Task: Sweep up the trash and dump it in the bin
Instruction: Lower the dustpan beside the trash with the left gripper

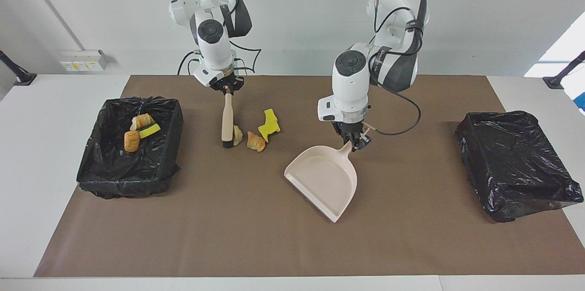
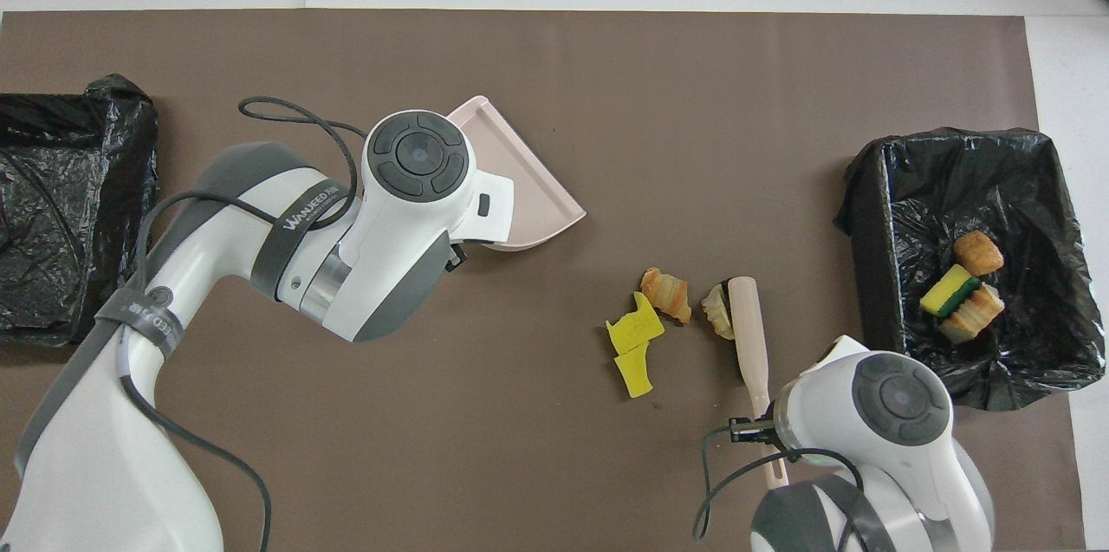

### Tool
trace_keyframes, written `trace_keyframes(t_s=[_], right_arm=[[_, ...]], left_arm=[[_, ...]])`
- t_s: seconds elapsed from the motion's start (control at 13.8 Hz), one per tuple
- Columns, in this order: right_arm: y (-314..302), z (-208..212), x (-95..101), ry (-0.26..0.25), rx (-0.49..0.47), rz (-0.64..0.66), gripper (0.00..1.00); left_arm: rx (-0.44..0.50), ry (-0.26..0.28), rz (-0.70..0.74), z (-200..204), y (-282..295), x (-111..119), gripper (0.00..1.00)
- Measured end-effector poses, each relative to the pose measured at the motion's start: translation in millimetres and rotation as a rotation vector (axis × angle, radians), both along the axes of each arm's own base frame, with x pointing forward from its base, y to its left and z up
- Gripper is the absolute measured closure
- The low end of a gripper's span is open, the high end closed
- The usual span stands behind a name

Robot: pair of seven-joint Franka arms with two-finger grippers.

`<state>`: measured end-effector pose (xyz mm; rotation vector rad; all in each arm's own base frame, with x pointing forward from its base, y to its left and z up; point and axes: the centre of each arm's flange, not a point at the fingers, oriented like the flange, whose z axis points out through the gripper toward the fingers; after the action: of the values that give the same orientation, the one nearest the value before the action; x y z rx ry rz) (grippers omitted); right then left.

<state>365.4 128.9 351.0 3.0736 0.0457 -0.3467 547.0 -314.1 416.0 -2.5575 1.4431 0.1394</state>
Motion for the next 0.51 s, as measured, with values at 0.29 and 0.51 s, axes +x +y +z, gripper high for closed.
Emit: trace_keyframes(t_s=[0.29, 0.51], right_arm=[[0.0, 0.0, 0.0, 0.0, 0.001, 0.003, 0.74], [0.0, 0.0, 0.0, 0.0, 0.001, 0.004, 0.74]], left_arm=[[0.129, 0.088, -0.166, -6.9, 10.5, -32.8, 0.69], [0.17, 0.114, -0.31, -9.9, 1.9, -59.0, 0.69]])
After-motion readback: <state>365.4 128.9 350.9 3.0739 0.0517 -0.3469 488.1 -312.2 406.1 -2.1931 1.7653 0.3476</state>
